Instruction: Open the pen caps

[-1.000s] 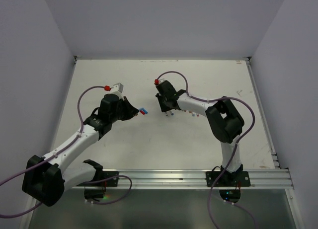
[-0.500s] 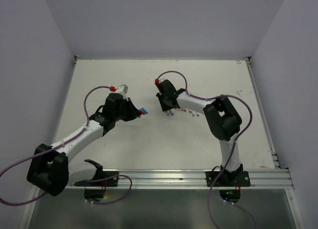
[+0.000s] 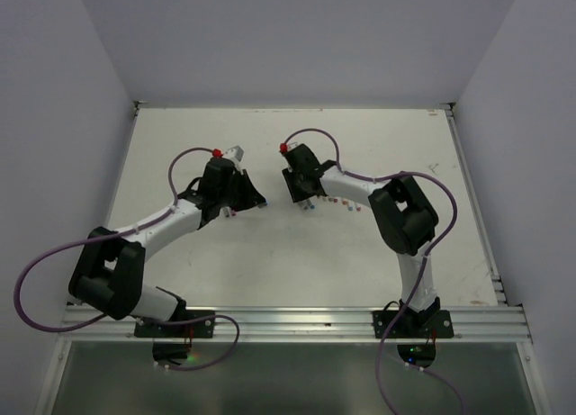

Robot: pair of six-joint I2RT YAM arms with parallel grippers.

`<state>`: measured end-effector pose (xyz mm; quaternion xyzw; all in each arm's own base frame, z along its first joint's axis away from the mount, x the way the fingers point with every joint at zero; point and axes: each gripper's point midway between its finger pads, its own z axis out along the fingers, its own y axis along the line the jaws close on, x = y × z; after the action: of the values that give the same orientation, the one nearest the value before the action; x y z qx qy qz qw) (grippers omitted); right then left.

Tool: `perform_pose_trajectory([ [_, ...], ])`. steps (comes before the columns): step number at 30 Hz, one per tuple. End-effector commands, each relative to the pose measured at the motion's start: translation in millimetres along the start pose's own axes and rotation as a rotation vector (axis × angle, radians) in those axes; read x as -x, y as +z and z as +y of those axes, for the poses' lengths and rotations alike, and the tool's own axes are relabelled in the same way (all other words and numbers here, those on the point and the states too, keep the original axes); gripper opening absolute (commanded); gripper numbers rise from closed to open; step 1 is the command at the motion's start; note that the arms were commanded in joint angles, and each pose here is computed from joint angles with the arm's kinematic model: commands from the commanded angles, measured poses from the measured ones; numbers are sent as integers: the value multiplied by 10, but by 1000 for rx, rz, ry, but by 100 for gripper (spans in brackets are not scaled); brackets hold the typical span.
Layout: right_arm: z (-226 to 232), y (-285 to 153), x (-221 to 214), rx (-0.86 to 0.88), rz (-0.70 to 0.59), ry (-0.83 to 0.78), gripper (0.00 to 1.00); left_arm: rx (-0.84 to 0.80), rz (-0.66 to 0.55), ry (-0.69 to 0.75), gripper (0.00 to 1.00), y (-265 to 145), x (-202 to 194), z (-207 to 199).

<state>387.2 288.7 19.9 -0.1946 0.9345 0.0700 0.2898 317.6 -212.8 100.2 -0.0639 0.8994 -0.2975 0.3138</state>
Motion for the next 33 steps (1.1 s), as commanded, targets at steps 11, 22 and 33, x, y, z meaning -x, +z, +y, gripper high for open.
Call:
perform_pose_trajectory([
  [11,-182,-904,481,-23,-186,35,37,12,-12,-24,0,421,242,-23],
  [22,-232,-1105,453,0,-247,51,38,147,56,-69,0,795,203,231],
  [33,-290,-1083,274,59,-247,118,38,249,97,-52,0,849,36,512],
])
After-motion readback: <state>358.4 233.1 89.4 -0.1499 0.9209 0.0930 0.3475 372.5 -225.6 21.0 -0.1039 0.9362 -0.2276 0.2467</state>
